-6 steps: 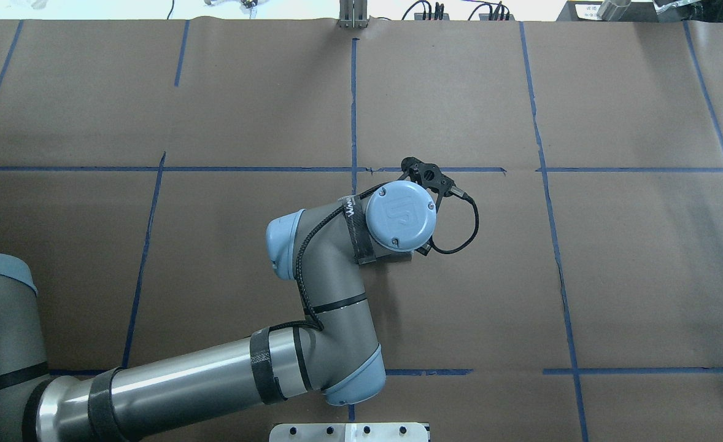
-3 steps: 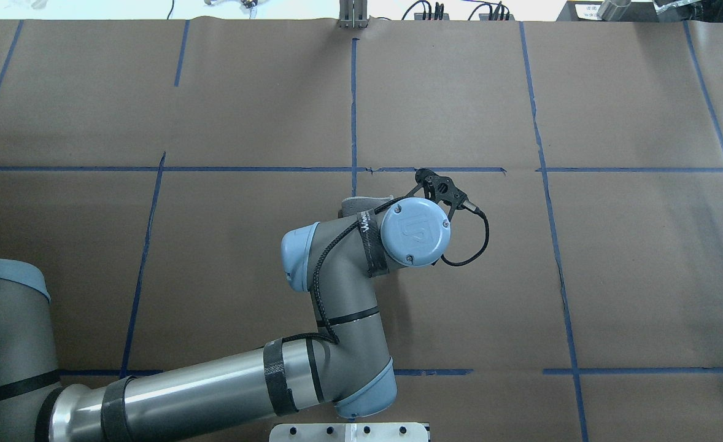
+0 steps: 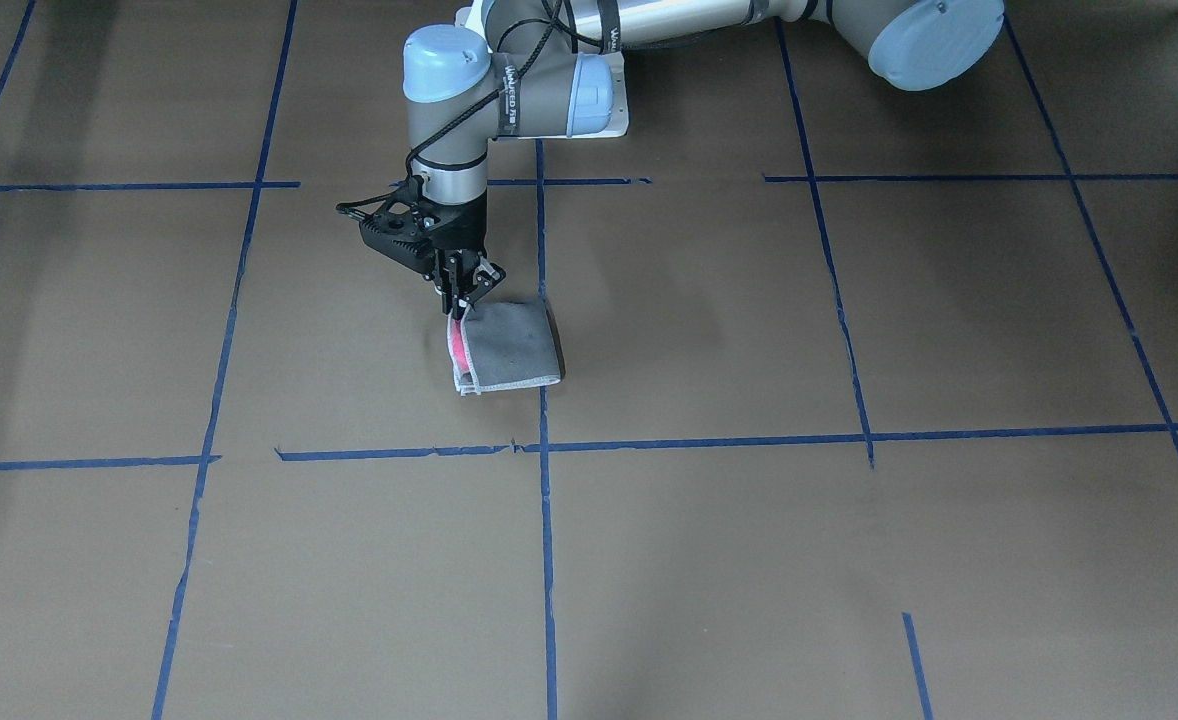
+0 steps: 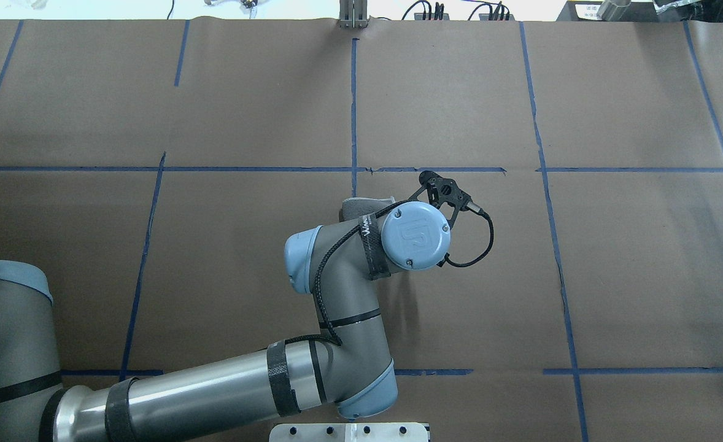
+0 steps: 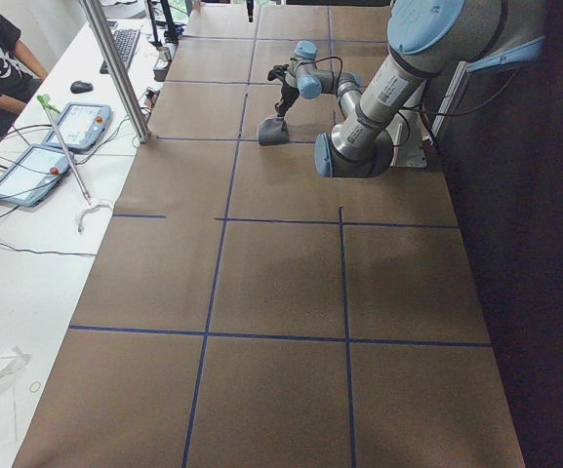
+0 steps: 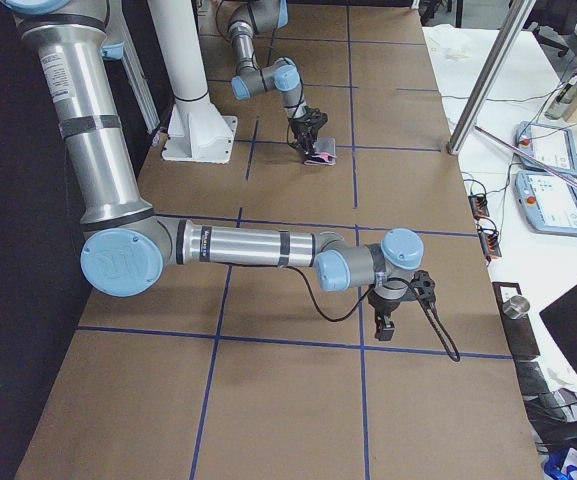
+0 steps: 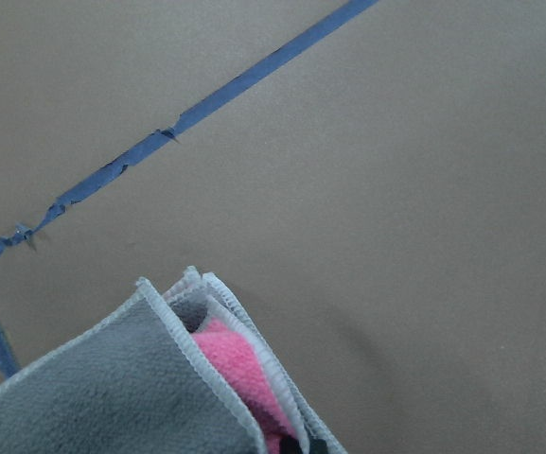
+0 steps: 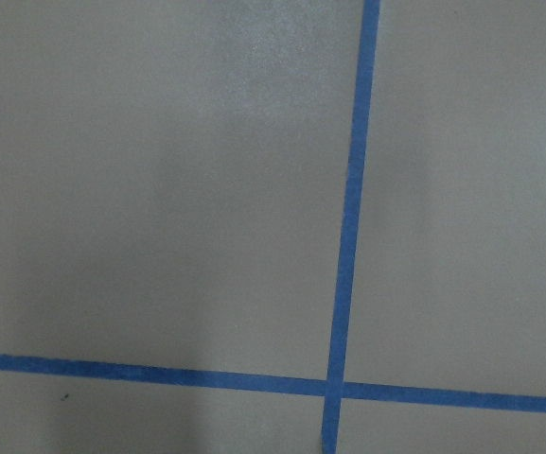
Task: Fold towel twice with both arms
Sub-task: 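Lift the grasped end with the left gripper and fold it over the other end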
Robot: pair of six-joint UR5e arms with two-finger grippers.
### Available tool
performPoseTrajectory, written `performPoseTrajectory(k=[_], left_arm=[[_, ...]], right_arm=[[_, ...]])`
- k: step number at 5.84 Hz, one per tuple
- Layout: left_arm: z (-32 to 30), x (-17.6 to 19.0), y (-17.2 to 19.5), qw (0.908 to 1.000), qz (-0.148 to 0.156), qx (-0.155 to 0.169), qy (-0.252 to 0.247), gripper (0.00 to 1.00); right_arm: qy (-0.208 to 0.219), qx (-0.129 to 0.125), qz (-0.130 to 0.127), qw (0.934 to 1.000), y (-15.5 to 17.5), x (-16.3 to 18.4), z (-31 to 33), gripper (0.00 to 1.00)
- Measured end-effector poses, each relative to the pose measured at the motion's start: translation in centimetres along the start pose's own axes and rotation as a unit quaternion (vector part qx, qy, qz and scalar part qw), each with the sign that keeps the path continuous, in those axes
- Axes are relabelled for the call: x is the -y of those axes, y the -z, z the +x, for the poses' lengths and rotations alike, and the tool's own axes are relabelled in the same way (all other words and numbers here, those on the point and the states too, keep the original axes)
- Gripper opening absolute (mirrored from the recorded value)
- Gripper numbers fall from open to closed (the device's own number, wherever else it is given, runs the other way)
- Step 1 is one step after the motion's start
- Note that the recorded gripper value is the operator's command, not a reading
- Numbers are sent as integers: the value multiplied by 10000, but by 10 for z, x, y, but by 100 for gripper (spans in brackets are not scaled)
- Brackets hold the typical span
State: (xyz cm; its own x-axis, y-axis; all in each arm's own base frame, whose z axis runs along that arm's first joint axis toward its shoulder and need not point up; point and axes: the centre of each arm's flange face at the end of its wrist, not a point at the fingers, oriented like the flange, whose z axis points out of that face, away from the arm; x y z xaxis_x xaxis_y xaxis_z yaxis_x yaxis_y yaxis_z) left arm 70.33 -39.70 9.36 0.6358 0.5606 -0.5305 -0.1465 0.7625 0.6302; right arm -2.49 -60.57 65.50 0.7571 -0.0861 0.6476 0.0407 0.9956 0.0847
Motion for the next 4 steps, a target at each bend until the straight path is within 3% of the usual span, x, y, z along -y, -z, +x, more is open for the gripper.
performPoseTrajectory(k=[4], left_arm=[[-4, 3, 48, 9982, 464, -374, 24, 100]], right_arm=[[-6, -5, 44, 10000, 6, 5, -2, 100]])
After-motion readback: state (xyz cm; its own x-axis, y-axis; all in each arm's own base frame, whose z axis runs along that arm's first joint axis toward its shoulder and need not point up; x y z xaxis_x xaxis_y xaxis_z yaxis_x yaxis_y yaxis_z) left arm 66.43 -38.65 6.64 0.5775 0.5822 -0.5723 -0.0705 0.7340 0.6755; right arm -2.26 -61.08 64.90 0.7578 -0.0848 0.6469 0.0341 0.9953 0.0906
